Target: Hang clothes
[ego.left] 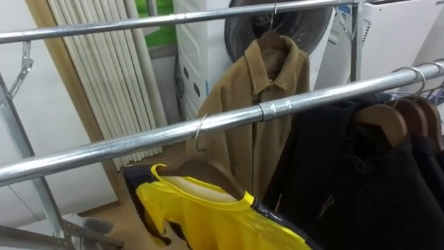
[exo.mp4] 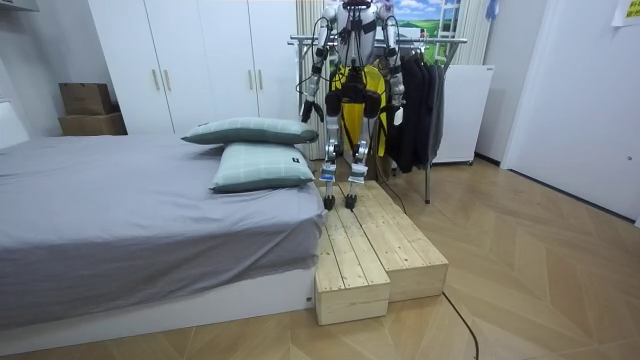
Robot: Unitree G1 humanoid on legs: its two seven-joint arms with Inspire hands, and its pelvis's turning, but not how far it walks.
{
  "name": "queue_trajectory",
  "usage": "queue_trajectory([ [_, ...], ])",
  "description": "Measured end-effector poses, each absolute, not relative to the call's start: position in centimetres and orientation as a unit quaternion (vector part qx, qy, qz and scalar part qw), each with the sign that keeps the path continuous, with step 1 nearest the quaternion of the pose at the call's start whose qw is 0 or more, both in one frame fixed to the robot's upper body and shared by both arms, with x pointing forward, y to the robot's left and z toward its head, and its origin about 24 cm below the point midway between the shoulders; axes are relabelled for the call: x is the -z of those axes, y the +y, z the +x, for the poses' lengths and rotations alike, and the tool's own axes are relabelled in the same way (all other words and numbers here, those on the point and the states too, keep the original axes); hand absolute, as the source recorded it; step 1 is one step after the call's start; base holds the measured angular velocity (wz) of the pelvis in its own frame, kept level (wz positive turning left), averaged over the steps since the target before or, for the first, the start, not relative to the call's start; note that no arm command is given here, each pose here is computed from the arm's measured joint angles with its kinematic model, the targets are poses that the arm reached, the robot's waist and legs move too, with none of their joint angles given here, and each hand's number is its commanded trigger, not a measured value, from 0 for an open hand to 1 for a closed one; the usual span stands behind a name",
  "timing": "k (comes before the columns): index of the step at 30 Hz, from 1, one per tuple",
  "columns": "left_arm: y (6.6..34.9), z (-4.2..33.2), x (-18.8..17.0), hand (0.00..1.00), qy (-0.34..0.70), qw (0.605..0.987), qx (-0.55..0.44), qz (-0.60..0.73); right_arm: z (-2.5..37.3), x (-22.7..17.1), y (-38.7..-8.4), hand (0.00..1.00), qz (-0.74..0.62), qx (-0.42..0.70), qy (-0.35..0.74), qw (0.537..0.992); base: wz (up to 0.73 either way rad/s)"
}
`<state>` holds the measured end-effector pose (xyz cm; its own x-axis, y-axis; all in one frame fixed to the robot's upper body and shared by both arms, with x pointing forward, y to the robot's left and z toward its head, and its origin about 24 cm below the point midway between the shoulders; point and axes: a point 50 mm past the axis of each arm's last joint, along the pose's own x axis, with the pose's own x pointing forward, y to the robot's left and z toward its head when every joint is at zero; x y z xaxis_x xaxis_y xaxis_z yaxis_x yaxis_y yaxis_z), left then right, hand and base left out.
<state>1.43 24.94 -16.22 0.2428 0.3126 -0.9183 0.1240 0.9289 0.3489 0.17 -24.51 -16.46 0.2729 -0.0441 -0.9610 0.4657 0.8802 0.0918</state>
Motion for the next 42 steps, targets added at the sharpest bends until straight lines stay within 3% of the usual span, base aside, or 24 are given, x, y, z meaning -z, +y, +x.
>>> queue_trajectory([
  [16,24.3,2.7,16.4,0.0,0.611,0.78,-0.042,0.127,0.6,16.7,-24.2,0.0,0.18,0.163,0.593,0.767,0.0],
  [26,24.4,2.2,16.5,0.0,0.612,0.783,-0.076,0.08,3.2,16.7,-24.3,0.0,0.134,0.117,0.594,0.785,0.01],
  [42,24.3,1.8,16.6,0.0,0.614,0.784,-0.091,0.028,3.2,16.8,-23.7,0.0,0.133,0.116,0.596,0.783,0.0],
])
